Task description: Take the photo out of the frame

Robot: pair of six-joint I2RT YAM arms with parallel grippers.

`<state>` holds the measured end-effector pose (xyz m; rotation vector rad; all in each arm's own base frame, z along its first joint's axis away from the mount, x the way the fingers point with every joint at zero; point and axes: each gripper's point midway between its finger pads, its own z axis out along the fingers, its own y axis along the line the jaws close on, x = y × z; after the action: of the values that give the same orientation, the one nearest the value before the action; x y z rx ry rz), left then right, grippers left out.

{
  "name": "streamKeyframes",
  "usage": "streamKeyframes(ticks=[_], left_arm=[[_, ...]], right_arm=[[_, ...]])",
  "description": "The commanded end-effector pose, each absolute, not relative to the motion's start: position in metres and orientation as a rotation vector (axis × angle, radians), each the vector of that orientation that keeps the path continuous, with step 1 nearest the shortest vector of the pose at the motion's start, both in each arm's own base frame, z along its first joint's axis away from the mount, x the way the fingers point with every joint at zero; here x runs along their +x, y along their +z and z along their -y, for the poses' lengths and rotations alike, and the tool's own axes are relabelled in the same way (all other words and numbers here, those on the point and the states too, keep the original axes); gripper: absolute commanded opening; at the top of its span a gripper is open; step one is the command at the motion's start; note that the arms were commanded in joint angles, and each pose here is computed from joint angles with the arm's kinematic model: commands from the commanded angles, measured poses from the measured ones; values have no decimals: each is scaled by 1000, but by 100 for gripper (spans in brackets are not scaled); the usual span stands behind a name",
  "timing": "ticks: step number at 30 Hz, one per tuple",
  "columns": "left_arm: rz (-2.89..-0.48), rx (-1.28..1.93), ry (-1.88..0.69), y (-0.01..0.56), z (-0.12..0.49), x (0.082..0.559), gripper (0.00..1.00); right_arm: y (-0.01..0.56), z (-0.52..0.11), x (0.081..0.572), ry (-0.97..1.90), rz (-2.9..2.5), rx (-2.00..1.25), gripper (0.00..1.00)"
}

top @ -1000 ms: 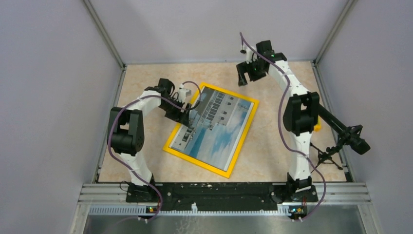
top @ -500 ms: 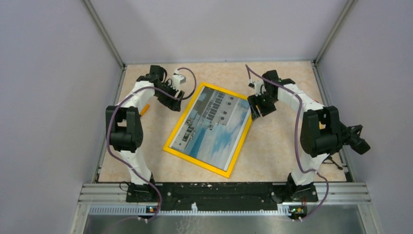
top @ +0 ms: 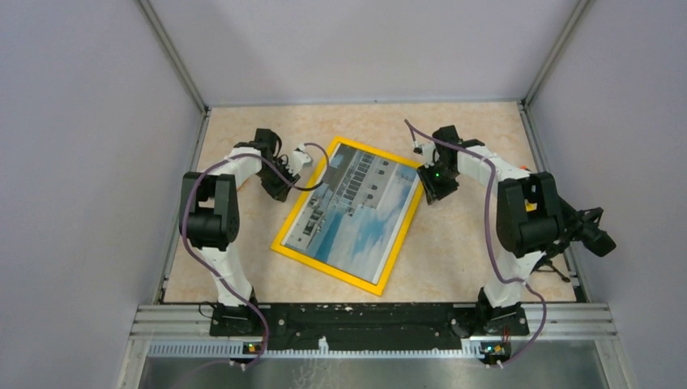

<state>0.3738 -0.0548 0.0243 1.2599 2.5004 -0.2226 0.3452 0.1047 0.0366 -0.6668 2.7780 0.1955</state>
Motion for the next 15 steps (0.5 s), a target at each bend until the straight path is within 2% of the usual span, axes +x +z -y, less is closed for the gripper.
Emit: streamKeyframes(ticks=[1, 11, 15], left_arm=[[-2386, 1463, -306, 28, 63, 338, 34], [-2195, 1729, -540, 19, 126, 247, 35], [-2106, 1806, -611, 14, 165, 221, 41]], right_arm=[[36, -124, 378, 243, -2710, -658, 36], [34, -184, 448, 427, -2609, -705, 35], [42, -222, 466, 495, -2532, -792, 36]])
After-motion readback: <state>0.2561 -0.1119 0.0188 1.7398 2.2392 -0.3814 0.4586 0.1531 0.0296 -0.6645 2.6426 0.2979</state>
